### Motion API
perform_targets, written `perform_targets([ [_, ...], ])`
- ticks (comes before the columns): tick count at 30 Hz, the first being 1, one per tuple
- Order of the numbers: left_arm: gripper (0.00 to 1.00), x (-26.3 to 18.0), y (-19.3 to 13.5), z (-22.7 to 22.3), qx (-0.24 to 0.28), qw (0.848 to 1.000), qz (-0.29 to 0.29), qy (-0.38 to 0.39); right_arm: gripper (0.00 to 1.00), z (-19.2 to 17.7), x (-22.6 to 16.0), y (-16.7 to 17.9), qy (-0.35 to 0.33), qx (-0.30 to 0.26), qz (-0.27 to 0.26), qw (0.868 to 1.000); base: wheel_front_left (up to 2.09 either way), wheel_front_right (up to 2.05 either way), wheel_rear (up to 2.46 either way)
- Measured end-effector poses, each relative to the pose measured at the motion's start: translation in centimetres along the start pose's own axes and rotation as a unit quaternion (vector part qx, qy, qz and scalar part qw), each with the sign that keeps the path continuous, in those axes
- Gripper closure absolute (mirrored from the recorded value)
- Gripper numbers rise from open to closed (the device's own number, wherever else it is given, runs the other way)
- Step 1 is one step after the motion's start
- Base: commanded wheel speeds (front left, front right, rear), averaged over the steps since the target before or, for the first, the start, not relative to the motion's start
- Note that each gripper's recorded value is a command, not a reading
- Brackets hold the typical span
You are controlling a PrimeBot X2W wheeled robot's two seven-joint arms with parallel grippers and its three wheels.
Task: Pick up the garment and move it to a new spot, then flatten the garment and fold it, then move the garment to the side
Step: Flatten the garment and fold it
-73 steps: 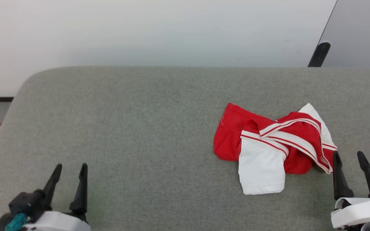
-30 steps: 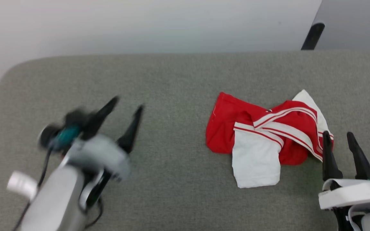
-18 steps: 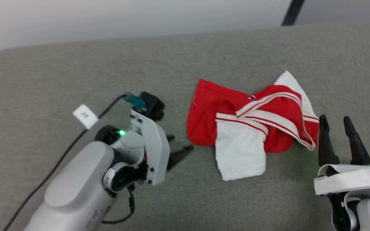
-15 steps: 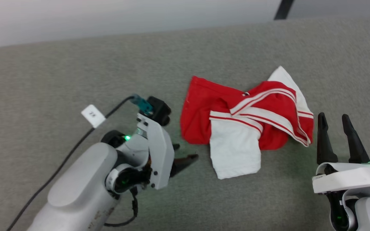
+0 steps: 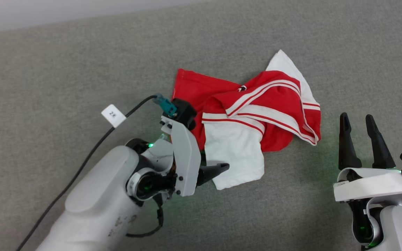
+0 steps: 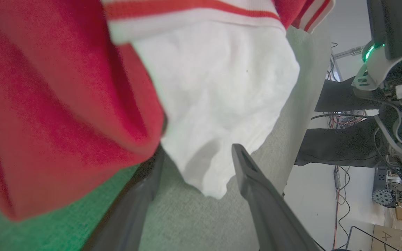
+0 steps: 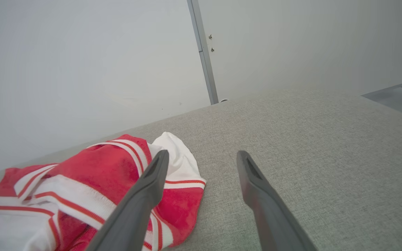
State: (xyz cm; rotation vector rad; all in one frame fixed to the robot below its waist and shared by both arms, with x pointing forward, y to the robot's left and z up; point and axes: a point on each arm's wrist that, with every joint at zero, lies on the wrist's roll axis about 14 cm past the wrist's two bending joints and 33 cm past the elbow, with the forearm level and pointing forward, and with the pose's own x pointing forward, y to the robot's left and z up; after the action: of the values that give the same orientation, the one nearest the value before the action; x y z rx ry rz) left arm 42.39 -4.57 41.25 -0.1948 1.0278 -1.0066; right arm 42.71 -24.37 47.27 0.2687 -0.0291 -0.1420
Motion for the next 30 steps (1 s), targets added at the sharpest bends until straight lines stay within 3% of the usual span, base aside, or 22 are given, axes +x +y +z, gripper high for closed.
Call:
perform_targets([
  [2, 0.01, 0.6, 0.0, 0.0, -0.004, 1.0, -0.004, 0.004, 0.0, -0.3, -0.1, -0.4, 0.004, 0.0, -0.005, 1.0, 0.0, 0.0, 0.0],
  [6, 1.0, 1.2, 0.2, 0.3, -0.009, 1.0, -0.007, 0.002, 0.0, -0.5, -0.3, -0.7, 0.008, 0.0, -0.011, 1.0, 0.0, 0.0, 0.0],
  [17, 1.0, -4.0, 2.6, 1.0, -0.017, 0.998, 0.039, -0.054, 0.0, -0.8, -0.6, 1.0, 0.012, 0.016, 0.009, 1.0, 0.0, 0.0, 0.0],
  [30, 1.0, -17.4, 9.9, 1.1, -0.068, 0.971, 0.207, -0.099, 0.0, -1.3, 0.7, 5.1, 0.012, 0.024, 0.065, 0.998, 0.0, 0.0, 0.0],
])
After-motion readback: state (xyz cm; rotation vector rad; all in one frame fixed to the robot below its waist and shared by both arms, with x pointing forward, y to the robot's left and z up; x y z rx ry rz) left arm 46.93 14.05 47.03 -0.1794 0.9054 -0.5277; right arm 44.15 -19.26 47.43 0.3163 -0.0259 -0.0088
